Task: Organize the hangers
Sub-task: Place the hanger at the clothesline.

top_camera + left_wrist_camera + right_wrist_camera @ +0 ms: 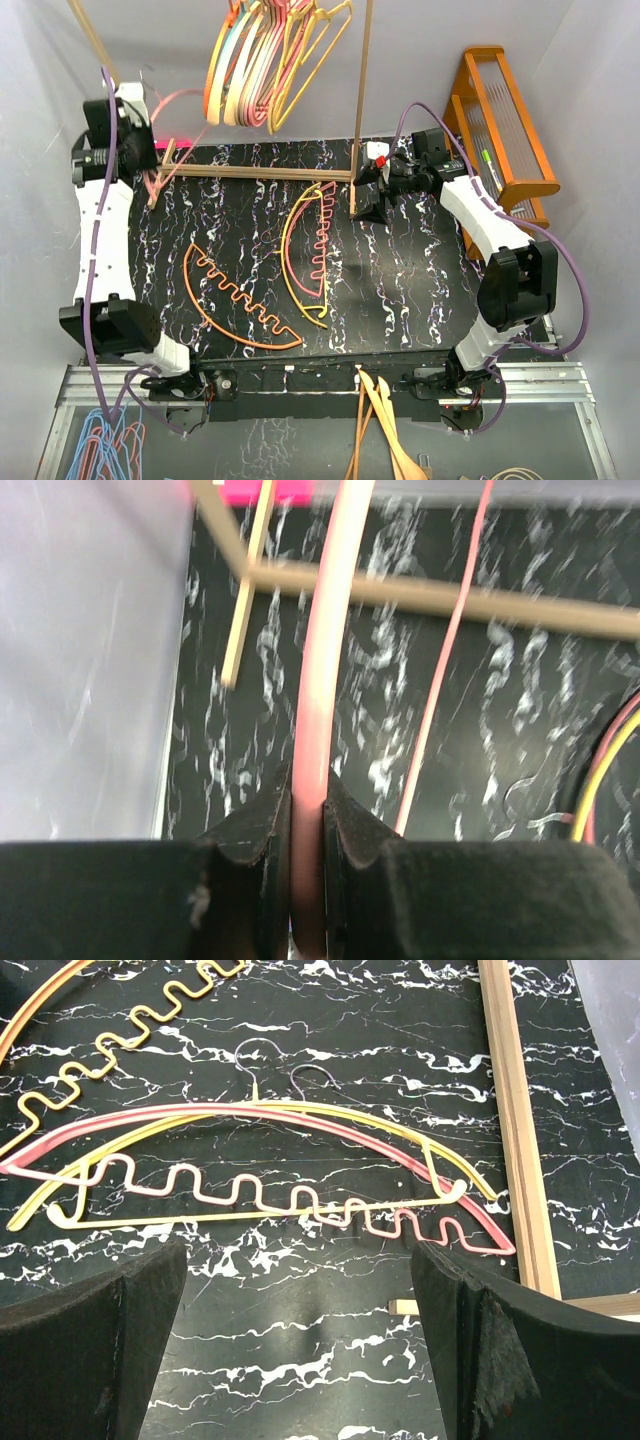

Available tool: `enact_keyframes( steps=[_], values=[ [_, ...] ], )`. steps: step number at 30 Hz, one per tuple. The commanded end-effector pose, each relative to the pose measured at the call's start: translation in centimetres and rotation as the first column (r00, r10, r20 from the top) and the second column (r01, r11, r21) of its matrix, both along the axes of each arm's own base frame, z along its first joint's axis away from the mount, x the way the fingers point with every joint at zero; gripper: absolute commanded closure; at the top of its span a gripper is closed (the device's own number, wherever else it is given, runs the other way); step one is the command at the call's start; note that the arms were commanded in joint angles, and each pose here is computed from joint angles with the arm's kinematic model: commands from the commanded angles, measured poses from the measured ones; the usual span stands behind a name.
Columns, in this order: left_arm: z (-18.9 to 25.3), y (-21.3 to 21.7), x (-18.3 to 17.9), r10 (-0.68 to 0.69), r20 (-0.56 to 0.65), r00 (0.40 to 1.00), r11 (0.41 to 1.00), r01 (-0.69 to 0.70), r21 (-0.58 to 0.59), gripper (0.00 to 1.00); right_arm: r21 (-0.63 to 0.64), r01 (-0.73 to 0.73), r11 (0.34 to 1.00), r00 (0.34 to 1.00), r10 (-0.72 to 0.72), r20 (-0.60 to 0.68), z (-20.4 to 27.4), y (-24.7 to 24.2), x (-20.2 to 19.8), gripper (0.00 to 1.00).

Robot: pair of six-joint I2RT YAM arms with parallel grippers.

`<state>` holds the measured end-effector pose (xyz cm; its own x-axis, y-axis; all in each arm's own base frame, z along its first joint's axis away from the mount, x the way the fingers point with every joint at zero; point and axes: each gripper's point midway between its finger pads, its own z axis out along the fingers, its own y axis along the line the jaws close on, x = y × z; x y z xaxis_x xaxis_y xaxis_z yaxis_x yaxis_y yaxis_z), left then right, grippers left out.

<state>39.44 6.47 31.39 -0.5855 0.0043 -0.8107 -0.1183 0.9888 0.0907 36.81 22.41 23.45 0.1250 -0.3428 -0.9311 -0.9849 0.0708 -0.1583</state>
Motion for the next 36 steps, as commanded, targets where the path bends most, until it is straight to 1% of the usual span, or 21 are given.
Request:
enact_keyframes(
  steps=[1,2,5,9,16,21,24,28,32,34,35,36],
  values=[
    [8.1,-2.0,2.3,-0.134,0.198,0.971,0.991,0.135,0.008,1.00,0.041,-0.027,0.999,0.996,0.024,0.083,1.8,0.2,0.4,0.01],
    [9.7,-2.1,2.5,-0.149,0.235,0.961,0.989,0.147,0.026,1.00,0.042,-0.026,0.999,0.997,0.023,0.079,1.7,0.1,0.5,0.02],
    [12.6,-1.9,3.3,-0.165,0.309,0.937,0.986,0.150,0.071,1.00,0.043,-0.023,0.999,0.998,0.021,0.055,1.1,0.1,0.5,0.02],
    [14.2,-1.4,4.2,-0.165,0.332,0.929,0.985,0.136,0.108,1.00,0.003,0.022,1.000,0.999,-0.022,0.041,-0.9,-0.5,0.7,0.01],
    [16.6,-1.0,4.5,-0.169,0.381,0.909,0.980,0.113,0.165,1.00,-0.028,0.074,0.997,0.996,-0.076,-0.053,-4.5,-1.1,0.0,0.02],
    [17.7,-1.4,5.8,-0.204,0.404,0.891,0.971,0.131,0.201,1.00,-0.013,0.036,0.999,0.991,-0.038,-0.125,-6.4,-1.0,-2.0,0.02],
    [19.2,-2.0,6.4,-0.234,0.443,0.866,0.964,0.146,0.224,1.00,-0.028,-0.009,1.000,0.993,0.005,-0.121,-7.0,-1.2,-3.0,0.02],
    [20.8,-2.2,7.0,-0.254,0.489,0.835,0.956,0.141,0.257,1.00,-0.049,0.001,0.999,0.991,-0.007,-0.132,-7.7,-1.5,-2.8,0.01],
    [20.9,-1.6,7.8,-0.248,0.493,0.834,0.952,0.117,0.281,1.00,-0.053,0.019,0.998,0.983,-0.029,-0.184,-8.1,-1.5,-2.4,0.02],
    [20.5,-1.5,8.5,-0.251,0.492,0.834,0.951,0.116,0.288,1.00,-0.034,-0.019,0.999,0.982,0.012,-0.191,-7.8,-1.4,-3.1,0.02],
    [20.2,-1.5,8.9,-0.252,0.493,0.832,0.950,0.117,0.289,1.00,-0.022,-0.052,0.998,0.975,0.046,-0.217,-7.7,-1.3,-4.0,0.01],
    [20.1,-1.4,9.3,-0.248,0.493,0.834,0.951,0.112,0.289,1.00,-0.014,-0.100,0.995,0.975,0.095,-0.201,-7.7,-1.3,-4.7,0.01]
  ],
)
